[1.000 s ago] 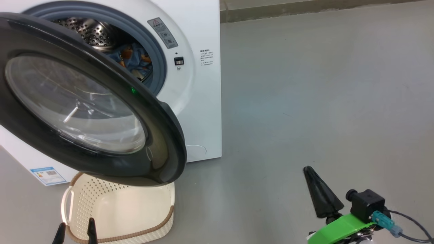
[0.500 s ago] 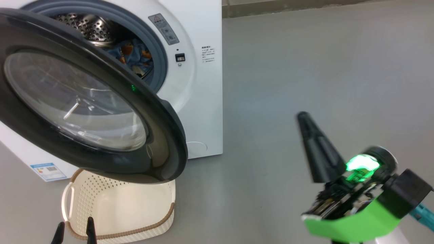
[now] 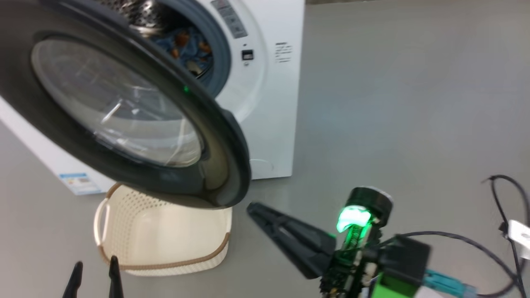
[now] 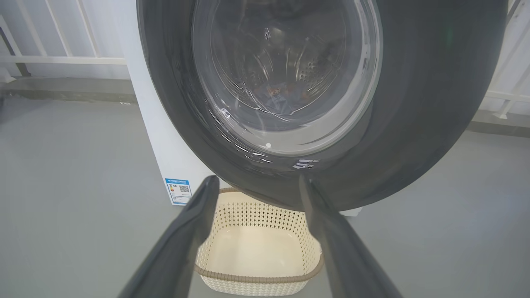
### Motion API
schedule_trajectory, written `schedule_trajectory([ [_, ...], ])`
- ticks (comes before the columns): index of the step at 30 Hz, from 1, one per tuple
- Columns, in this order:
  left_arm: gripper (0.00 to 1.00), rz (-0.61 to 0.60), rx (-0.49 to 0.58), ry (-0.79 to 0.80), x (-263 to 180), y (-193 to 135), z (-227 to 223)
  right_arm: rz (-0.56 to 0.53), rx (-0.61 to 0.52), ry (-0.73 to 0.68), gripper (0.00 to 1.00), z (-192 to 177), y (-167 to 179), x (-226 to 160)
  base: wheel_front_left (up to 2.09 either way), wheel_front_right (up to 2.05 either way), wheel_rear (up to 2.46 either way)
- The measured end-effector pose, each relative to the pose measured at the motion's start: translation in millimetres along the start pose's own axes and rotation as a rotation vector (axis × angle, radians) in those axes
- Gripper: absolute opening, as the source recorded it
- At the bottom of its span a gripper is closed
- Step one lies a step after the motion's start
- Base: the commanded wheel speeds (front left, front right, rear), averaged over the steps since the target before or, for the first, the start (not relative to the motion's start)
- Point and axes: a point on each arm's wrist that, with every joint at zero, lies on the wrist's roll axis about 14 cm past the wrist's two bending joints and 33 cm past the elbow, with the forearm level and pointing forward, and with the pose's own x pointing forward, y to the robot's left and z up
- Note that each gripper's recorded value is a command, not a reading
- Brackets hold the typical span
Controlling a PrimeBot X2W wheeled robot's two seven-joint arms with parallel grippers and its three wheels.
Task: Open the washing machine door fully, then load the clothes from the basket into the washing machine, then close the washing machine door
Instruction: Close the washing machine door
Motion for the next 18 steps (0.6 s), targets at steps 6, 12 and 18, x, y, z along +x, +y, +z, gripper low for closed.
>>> schedule_trajectory([
  [6, 1.0, 0.021, -0.01, -0.029, 5.4, 3.3, 8.8, 0.082, 0.055, 0.098, 0.0, -39.6, 9.6, 8.0, 0.0, 0.0, 0.0],
  [12, 1.0, 0.027, -0.028, -0.041, 12.6, 1.3, 12.7, 0.103, 0.107, 0.194, 0.0, -81.8, 1.1, 11.2, 0.0, 0.0, 0.0],
  [18, 1.0, 0.04, -0.054, -0.031, 25.3, -1.8, 9.3, 0.116, 0.14, 0.244, 0.0, -116.2, -14.1, 21.0, 0.0, 0.0, 0.0],
])
